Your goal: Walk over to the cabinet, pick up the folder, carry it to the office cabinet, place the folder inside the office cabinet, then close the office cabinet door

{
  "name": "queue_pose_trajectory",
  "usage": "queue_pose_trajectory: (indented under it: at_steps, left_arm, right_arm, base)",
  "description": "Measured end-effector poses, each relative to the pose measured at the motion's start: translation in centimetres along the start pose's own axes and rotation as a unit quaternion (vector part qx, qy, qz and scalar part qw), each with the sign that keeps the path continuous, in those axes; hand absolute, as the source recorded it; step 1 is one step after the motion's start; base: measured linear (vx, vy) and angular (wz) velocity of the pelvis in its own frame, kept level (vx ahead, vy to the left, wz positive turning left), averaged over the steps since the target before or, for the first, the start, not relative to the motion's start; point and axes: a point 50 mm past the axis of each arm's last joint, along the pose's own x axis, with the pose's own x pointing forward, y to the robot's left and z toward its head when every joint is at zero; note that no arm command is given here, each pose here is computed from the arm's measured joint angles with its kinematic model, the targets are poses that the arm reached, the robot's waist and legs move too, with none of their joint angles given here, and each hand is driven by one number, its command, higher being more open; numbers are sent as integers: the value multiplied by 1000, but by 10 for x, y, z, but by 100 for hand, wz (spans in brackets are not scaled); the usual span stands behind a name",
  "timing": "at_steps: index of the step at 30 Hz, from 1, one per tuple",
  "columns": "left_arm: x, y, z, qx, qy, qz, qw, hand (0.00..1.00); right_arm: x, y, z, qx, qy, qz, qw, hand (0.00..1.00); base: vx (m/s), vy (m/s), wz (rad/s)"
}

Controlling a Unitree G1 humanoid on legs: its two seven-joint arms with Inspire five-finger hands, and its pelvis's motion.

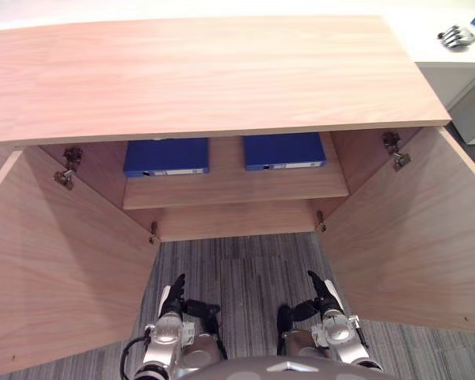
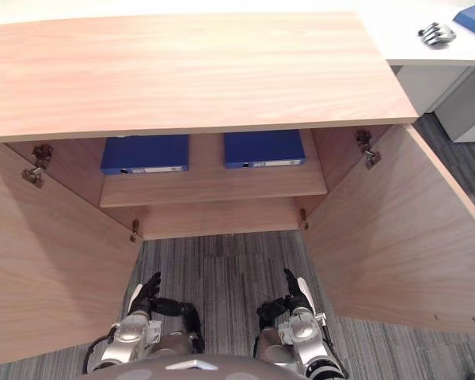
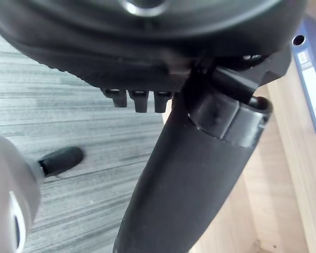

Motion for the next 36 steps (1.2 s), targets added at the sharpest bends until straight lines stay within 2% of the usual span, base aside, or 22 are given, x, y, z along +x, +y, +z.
queue_pose_trajectory:
  at_steps: [5,10,16,24,27,29,36]
  left_arm:
    - [-5,1,-20,1,36,1,999,100]
    - [-6,6,-26,-8,54,11,998,100]
    - [-5,7,-26,-9,55,12,998,100]
    - [-7,11,-31,-21,63,22,998,100]
    - [-10,6,-35,-25,66,17,997,100]
    - [-14,-1,-40,-39,72,14,997,100]
    - [-14,-24,-31,-63,64,-8,996,100]
  right_arm:
    - [-3,-9,-22,51,52,-22,997,100]
    - [-5,-10,-32,109,81,-33,990,100]
    - [-11,-27,-51,212,114,-81,967,100]
    - [-27,-63,-53,355,64,-184,914,100]
    - [-37,-76,-50,382,32,-216,898,100]
    - [-45,-86,-44,417,0,-247,875,100]
    - [-60,-118,-21,451,-80,-320,829,100]
  base:
    - [-53,28,-12]
    - [4,19,-20]
    - [45,17,-29]
    - [21,4,-45]
    - [30,-26,-57]
    - [32,-31,-59]
    - [25,-55,-36]
